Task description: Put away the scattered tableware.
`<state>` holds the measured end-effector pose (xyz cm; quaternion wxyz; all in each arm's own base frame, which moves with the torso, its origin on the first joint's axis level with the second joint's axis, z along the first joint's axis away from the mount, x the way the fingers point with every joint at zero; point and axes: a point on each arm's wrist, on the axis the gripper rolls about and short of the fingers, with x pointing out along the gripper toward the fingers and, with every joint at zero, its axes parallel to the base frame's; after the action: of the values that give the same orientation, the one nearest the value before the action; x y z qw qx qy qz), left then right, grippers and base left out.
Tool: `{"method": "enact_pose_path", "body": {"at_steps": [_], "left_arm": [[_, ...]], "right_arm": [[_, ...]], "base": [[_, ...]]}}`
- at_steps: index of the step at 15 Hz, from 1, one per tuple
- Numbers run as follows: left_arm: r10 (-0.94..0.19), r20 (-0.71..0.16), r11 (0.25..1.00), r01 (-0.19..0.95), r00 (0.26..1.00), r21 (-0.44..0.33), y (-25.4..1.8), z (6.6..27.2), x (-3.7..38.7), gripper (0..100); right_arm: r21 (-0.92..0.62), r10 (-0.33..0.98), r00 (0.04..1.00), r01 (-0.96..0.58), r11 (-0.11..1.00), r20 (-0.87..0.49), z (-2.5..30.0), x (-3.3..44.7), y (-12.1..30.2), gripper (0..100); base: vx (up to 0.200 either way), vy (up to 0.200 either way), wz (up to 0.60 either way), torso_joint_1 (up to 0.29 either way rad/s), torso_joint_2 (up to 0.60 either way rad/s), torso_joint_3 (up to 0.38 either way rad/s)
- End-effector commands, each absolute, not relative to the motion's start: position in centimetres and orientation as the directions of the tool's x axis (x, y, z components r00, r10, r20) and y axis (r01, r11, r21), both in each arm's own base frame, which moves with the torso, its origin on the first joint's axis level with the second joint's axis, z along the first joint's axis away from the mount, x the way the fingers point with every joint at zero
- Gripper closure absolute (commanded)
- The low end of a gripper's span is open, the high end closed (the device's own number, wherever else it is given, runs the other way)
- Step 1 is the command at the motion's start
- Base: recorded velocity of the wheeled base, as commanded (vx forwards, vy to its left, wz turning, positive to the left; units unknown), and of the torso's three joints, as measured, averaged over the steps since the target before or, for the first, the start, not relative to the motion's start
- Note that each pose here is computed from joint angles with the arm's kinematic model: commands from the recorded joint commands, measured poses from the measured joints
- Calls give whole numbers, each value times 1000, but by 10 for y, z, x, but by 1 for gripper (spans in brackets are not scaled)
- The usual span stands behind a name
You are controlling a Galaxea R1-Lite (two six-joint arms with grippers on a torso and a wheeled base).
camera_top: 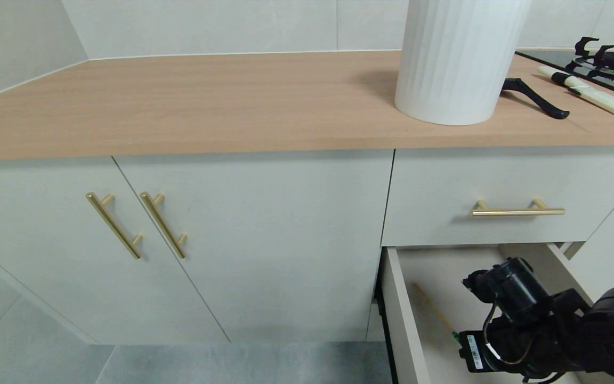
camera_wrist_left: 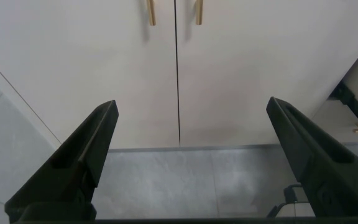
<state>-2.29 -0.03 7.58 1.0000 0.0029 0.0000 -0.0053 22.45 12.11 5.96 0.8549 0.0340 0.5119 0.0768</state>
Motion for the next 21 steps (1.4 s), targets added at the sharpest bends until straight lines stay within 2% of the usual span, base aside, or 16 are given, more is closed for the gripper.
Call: {"method": "enact_pose_path", "body": {"at_steps": [1, 6, 17, 18, 21], "left_arm": [[-11, -2, 1000, 11, 1000, 6, 0, 76, -23, 0], [-11, -2, 1000, 11, 1000, 6, 0, 76, -23, 0], [-11, -2, 1000, 11, 1000, 6, 0, 76, -23, 0], [-11, -2, 1000, 11, 1000, 6, 0, 76, -23, 0], [-11, -2, 1000, 11, 1000, 6, 0, 76, -23, 0]], "right_arm": [[91, 118, 415, -84, 992, -902, 28, 227, 123, 100], [46, 71, 461, -64, 997, -884, -7, 233, 124, 100], [52, 76, 474, -63, 997, -877, -6, 233, 124, 100], [52, 75, 473, -63, 997, -878, -6, 233, 124, 0], [62, 85, 486, -63, 996, -870, -1, 233, 124, 0]], "base": [[0, 0, 0, 0, 0, 0], [0, 0, 0, 0, 0, 0], [0, 0, 0, 0, 0, 0], [0, 0, 0, 0, 0, 0], [0, 0, 0, 0, 0, 0]]}}
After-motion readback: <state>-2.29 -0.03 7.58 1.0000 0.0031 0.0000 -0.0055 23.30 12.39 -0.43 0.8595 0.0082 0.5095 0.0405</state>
